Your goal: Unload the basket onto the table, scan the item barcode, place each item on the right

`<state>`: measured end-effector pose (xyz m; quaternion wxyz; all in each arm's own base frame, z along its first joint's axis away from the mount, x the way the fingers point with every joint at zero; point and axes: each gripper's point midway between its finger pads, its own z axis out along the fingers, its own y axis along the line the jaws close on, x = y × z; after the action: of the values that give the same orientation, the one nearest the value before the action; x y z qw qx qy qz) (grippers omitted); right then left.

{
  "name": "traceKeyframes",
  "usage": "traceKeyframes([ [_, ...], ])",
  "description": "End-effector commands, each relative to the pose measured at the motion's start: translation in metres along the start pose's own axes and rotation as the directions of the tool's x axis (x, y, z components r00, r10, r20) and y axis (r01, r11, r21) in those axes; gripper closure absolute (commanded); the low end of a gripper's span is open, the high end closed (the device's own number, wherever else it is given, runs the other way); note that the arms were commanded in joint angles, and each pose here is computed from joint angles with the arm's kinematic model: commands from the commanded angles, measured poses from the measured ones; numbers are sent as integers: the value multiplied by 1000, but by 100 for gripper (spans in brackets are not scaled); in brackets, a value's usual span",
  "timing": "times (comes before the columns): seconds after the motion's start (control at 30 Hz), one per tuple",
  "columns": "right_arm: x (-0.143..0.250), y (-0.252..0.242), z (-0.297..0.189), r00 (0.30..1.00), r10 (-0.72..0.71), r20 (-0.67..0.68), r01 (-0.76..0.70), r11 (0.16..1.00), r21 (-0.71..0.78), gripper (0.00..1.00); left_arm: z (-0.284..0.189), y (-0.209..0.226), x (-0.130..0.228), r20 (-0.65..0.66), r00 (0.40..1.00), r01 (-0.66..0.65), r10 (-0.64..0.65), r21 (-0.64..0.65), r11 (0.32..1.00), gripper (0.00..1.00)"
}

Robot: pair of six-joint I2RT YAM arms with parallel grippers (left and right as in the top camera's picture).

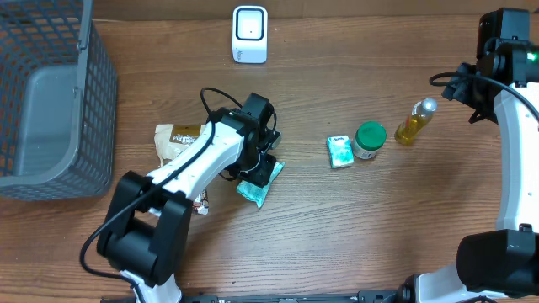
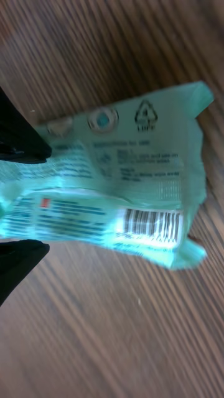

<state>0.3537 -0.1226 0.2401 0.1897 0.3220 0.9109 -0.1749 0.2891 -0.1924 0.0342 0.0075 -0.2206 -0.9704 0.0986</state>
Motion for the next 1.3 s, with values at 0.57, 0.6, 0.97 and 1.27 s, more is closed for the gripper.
traceKeyframes([
  [0.57,-3,0,-2,1000,13,10,-13,1000,-3,0,50,10,25,-175,985,-19,7,-64,998,44],
  [0.6,-3,0,-2,1000,13,10,-13,1000,-3,0,49,9,23,-170,985,-5,-6,-66,998,44],
  [0.97,-3,0,-2,1000,13,10,-13,1000,-3,0,-21,-5,-27,-63,997,42,-47,-86,995,38],
  [1.27,-3,0,-2,1000,13,10,-13,1000,-3,0,-11,7,-14,-110,992,53,-69,-143,988,43],
])
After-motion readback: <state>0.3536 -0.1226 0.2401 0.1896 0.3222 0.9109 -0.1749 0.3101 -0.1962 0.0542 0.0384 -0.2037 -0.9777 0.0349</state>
